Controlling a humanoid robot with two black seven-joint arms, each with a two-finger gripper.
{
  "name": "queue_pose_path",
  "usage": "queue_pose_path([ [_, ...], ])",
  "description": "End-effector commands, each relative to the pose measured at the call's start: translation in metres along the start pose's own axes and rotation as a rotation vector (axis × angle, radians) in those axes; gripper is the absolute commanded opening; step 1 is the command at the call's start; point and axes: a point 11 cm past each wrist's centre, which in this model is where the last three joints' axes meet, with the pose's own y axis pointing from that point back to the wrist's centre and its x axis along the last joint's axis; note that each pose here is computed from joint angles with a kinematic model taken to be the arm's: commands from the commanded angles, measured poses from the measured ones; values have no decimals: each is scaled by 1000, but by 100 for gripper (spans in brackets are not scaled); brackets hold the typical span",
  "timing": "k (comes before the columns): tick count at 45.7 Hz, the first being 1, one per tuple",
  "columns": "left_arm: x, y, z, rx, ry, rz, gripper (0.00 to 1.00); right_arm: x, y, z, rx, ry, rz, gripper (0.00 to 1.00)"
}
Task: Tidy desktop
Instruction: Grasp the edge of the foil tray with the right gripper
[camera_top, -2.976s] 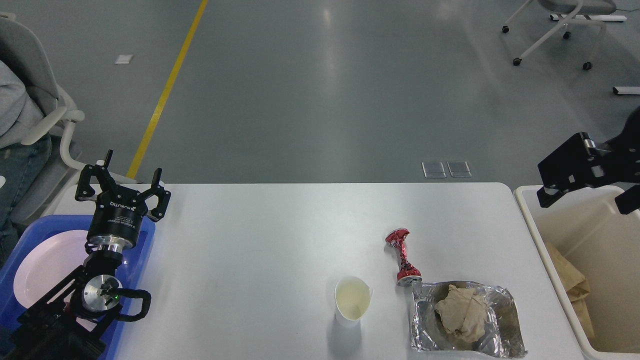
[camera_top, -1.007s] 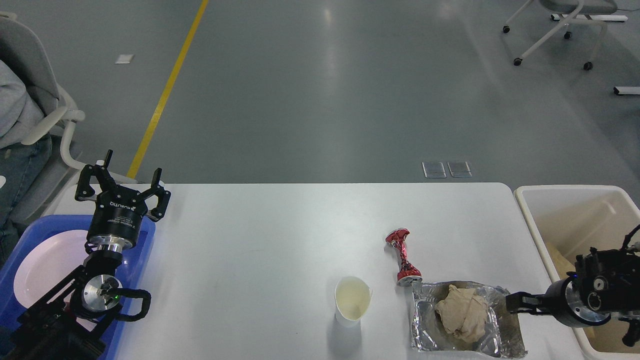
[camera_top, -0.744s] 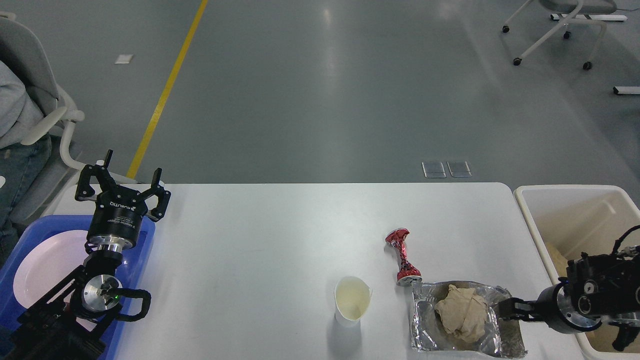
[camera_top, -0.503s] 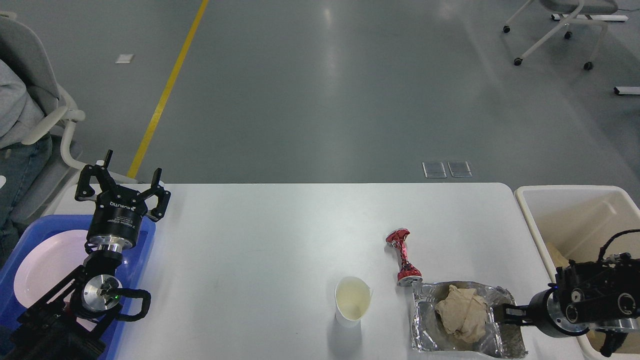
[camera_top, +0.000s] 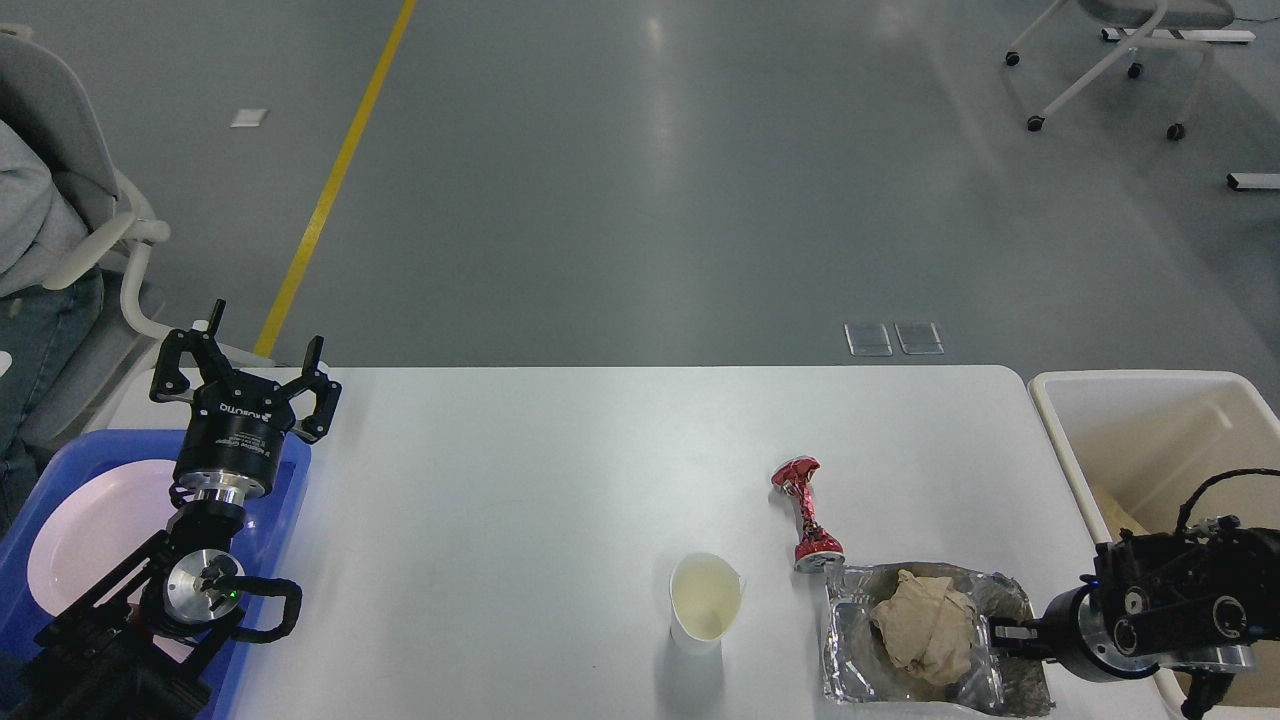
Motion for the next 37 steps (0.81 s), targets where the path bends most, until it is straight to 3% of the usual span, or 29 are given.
queue_pose_path([
  [1,0,0,0,0,0,0,96,-3,-2,-2,2,1,-10,27],
  [8,0,0,0,0,0,0,96,-6,-4,-6,7,13,-17,22],
  [15,0,0,0,0,0,0,96,-8,-5,-5,6,11,-23,0],
  [37,0,0,0,0,0,0,96,-8,-6,-2,-40,21,-21,0],
])
